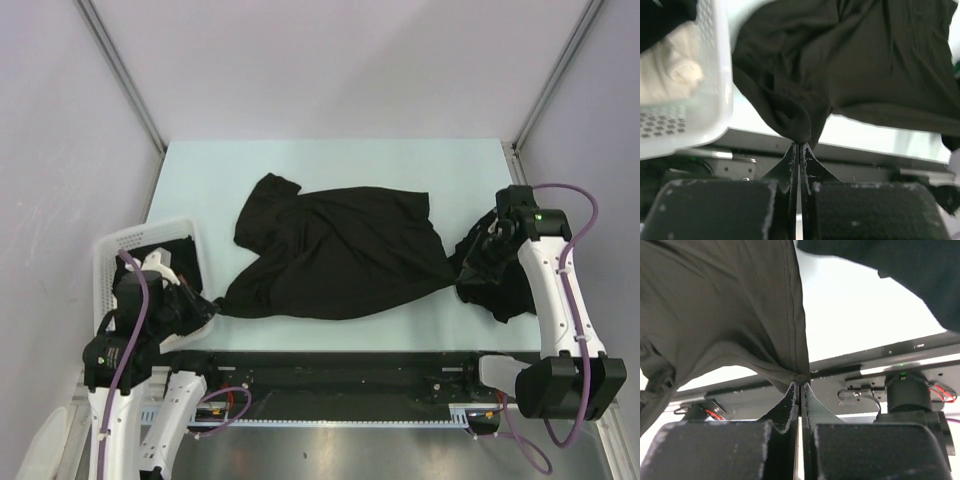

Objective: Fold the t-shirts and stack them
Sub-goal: Flatten the tshirt out

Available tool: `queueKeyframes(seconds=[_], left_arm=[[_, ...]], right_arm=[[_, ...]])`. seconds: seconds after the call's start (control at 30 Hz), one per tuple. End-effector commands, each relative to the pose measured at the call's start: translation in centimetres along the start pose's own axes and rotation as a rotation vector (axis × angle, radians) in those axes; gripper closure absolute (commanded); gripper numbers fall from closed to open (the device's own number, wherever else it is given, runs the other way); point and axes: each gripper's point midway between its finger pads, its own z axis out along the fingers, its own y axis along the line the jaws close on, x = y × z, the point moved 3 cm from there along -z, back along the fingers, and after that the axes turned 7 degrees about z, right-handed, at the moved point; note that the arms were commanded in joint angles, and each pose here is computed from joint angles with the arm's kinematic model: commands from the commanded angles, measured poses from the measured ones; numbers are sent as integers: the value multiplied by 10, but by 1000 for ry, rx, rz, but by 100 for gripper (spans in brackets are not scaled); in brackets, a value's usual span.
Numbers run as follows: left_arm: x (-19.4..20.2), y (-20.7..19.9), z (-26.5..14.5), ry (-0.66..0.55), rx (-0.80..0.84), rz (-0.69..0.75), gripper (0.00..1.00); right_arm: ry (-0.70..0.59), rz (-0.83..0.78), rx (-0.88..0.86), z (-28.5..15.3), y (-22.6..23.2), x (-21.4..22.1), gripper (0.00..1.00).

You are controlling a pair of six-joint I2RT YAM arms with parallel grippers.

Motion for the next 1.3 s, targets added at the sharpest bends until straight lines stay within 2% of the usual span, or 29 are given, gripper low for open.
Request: queueKeyframes(seconds=[0.0,0.17,0.2,0.23,0.27,0.3,0.6,0.7,0.8,0.83,0.9,0.93,0.97,1.07,1.13,1.27], left_arm=[[22,-3,-12,121,30,-18,100],[35,3,-19,182,22,43,100],[35,1,-20,183,31,36,100],[35,-1,-21,183,42,29,100],[33,-2,-21,179,38,22,92],[31,-2,-21,175,33,22,86],[-32,-36,0,41,134,55,75],[-59,-42,9,-52,129,86,73],[-83,-47,33,-122,130,79,72],[-98,-54,41,-180,156,76,72],[-100,-56,63,-194,177,13,70],[-114,-61,69,-256,202,3,70],[-112,-58,83,-229,180,-38,70],[-124,-65,104,-200,184,-16,73],[-132,-69,105,-206,198,3,74],[-144,-83,96,-250,265,20,73]], right_arm=[[153,25,47,-11,-21,44,100],[205,27,31,-8,-29,64,100],[216,29,24,-8,-28,67,91],[220,31,21,-7,-28,68,68],[213,25,29,-6,-30,68,54],[214,25,41,-6,-31,67,47],[126,21,-32,6,-6,35,45],[76,41,-104,9,12,20,45],[32,37,-179,16,38,7,46],[9,10,-213,19,50,3,46],[8,10,-229,28,62,-5,47],[-15,-4,-255,32,72,-12,47],[-13,-10,-264,37,78,-17,47],[-85,-43,-310,47,99,-42,47],[-183,-93,-335,47,112,-66,47],[-283,-156,-330,67,129,-107,48]])
